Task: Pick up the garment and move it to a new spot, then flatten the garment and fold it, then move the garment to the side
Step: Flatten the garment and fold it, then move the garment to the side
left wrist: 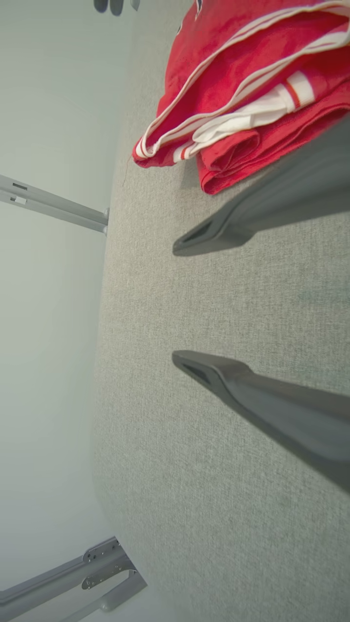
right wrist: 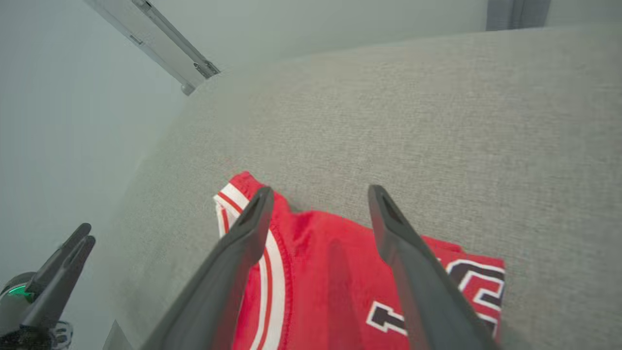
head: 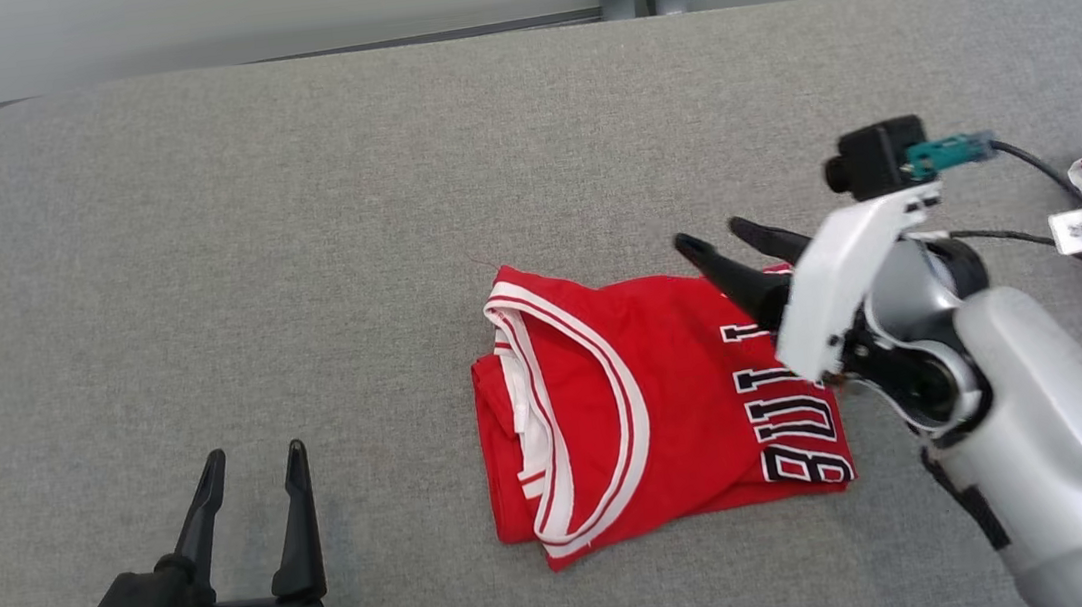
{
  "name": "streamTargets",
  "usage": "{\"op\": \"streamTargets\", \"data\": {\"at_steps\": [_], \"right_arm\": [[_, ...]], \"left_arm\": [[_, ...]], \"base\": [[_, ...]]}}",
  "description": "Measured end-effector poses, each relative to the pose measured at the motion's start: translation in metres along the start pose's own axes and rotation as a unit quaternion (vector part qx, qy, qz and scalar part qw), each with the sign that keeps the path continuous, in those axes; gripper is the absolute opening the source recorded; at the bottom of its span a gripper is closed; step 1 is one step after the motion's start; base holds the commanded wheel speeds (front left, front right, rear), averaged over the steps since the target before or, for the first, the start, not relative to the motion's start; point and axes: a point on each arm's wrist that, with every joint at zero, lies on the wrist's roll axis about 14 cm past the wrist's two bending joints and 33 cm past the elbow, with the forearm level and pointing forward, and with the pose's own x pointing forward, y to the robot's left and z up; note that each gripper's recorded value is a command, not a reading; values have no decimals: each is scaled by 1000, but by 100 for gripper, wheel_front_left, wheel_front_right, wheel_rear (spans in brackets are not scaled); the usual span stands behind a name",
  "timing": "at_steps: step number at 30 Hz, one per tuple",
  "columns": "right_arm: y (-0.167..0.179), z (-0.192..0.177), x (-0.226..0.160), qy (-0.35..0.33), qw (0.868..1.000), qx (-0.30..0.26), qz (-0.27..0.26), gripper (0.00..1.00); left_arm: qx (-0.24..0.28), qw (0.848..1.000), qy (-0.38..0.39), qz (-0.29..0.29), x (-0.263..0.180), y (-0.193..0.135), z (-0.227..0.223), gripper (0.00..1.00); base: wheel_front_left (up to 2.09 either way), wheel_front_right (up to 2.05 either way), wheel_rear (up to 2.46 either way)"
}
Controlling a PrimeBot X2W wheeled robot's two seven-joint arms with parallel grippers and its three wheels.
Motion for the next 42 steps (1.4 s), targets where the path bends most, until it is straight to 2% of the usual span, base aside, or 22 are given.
{"op": "streamTargets", "data": {"at_steps": [3,9,15,20,21,22,23,28,32,37,39,42], "right_arm": [[-40,-21,-22,41,998,4,-52,100],[-89,-70,-63,136,983,24,-120,100],[-92,-92,-67,179,975,55,-124,100],[-67,-105,-44,196,973,88,-84,100],[-63,-106,-39,199,973,87,-77,82],[-60,-106,-36,200,973,84,-72,25],[-57,-107,-33,201,974,84,-68,0],[-56,-102,-35,190,975,96,-61,0],[-88,-88,-58,161,976,100,-106,0],[-134,-67,-101,107,971,120,-178,0],[-153,-60,-123,100,967,102,-213,0],[-157,-51,-140,81,967,91,-225,0]], "left_arm": [[1,1000,0,-1,2,0,0,100],[4,1000,2,1,8,2,-2,100],[0,1000,11,4,11,2,-8,100],[-1,1000,14,6,12,4,-11,100],[-1,1000,15,8,12,5,-12,100],[-1,1000,17,9,11,6,-12,100],[-1,1000,17,10,11,7,-13,100],[1,1000,16,12,13,9,-12,100],[1,1000,17,8,15,7,-13,100],[-3,1000,22,-12,19,-6,-18,100],[-4,999,22,-26,24,-14,-18,100],[-5,999,22,-46,30,-26,-19,100]], "base": [[0,0,0],[0,0,0],[0,0,0],[0,0,0],[0,0,0],[0,0,0],[0,0,0],[0,0,0],[0,0,0],[0,0,0],[0,0,0],[0,0,0]]}}
